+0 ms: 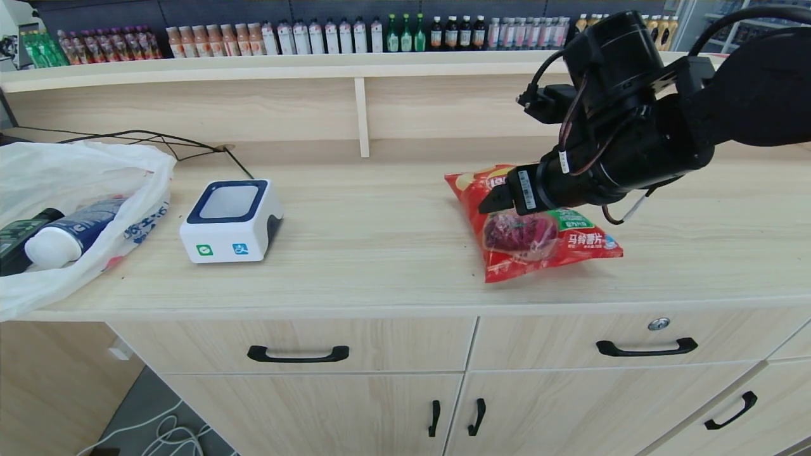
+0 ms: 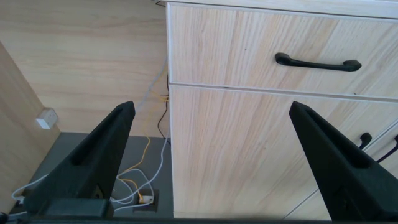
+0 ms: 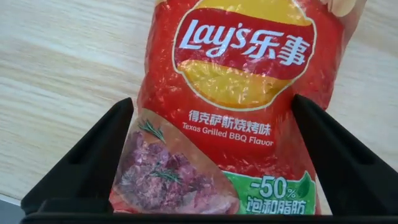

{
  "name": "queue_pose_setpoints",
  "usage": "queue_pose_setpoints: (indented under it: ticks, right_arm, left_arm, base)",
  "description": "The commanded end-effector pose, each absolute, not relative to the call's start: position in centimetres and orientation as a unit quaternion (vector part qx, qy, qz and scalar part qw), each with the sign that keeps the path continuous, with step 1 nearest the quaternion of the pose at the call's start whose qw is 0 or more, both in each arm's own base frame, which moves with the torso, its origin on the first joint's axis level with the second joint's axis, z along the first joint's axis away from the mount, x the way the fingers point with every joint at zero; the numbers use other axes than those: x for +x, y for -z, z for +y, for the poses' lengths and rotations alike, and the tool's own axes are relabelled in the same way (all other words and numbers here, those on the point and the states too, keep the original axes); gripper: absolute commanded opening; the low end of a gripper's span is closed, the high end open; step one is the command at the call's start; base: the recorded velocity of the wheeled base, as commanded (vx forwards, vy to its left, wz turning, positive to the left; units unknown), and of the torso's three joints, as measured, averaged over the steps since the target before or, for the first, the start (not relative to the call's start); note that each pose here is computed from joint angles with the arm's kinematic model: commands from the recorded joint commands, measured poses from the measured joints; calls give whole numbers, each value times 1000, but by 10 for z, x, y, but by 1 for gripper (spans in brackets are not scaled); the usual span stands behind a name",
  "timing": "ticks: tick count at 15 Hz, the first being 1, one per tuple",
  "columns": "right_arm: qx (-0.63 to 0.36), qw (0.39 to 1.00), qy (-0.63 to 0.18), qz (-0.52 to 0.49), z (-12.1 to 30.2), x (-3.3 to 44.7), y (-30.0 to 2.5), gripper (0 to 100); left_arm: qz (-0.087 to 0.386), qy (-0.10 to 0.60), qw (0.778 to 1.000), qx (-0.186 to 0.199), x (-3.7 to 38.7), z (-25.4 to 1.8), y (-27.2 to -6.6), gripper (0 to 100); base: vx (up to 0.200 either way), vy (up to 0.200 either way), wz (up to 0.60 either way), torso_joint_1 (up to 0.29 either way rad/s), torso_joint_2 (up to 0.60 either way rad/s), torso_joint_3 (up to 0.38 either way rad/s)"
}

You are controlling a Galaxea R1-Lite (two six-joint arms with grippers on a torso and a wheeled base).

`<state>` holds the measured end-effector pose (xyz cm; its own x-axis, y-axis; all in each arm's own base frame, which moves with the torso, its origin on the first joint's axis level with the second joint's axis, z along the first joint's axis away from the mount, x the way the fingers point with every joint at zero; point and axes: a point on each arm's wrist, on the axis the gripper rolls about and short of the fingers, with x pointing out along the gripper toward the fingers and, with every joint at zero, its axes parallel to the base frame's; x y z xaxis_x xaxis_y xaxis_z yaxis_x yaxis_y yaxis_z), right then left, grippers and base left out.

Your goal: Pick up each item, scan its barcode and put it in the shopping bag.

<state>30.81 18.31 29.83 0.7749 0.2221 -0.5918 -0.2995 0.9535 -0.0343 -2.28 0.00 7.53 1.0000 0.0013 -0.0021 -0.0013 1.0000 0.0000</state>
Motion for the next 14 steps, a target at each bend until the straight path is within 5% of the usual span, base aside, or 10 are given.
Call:
queue_pose_setpoints:
  ticks: [1,14]
  right_arm:
    - [-71,936,-134,318,189,311,-288,100]
    - [-63,942,-88,317,184,323,-281,100]
  left_arm:
    - [1,-1,1000,0,-23,0,-75,100]
    - [1,-1,1000,0,-23,0,-75,100]
  base:
    - [0,0,0,0,0,0]
    - [0,0,0,0,0,0]
